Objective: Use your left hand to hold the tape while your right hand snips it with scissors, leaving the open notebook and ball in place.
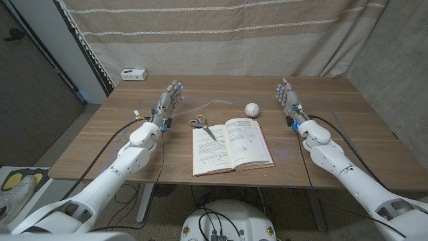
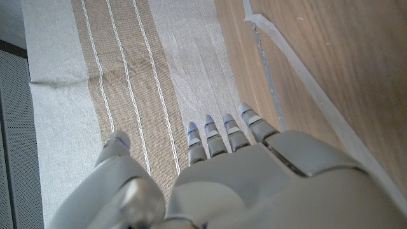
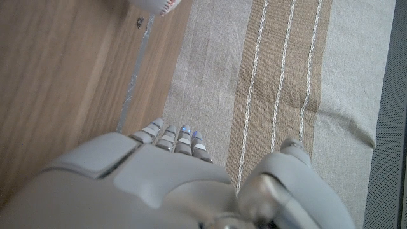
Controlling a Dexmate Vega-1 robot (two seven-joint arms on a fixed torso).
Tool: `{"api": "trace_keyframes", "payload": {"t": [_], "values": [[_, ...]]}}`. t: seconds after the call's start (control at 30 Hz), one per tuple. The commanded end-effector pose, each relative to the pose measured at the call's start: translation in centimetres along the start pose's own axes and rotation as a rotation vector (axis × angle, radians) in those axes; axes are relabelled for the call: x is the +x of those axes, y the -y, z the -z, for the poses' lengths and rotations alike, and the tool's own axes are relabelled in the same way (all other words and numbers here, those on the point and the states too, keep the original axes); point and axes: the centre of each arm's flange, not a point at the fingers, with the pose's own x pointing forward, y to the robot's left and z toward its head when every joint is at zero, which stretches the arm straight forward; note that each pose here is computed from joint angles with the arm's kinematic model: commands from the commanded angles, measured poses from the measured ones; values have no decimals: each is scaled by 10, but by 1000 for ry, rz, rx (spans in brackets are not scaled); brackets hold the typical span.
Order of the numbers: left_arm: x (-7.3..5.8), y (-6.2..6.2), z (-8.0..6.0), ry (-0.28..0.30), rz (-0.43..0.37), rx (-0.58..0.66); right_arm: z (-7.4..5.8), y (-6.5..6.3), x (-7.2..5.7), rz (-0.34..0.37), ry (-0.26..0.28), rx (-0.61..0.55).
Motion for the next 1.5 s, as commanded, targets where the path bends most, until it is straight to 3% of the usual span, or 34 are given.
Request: {"api": "trace_keyframes", "payload": {"t": [0.03, 1.5], "values": [[-4, -2, 2, -3, -6, -6, -1, -3, 2, -7, -5, 13], [-1, -6, -18, 64, 48, 201, -6, -5, 5, -3, -3, -9]]}}
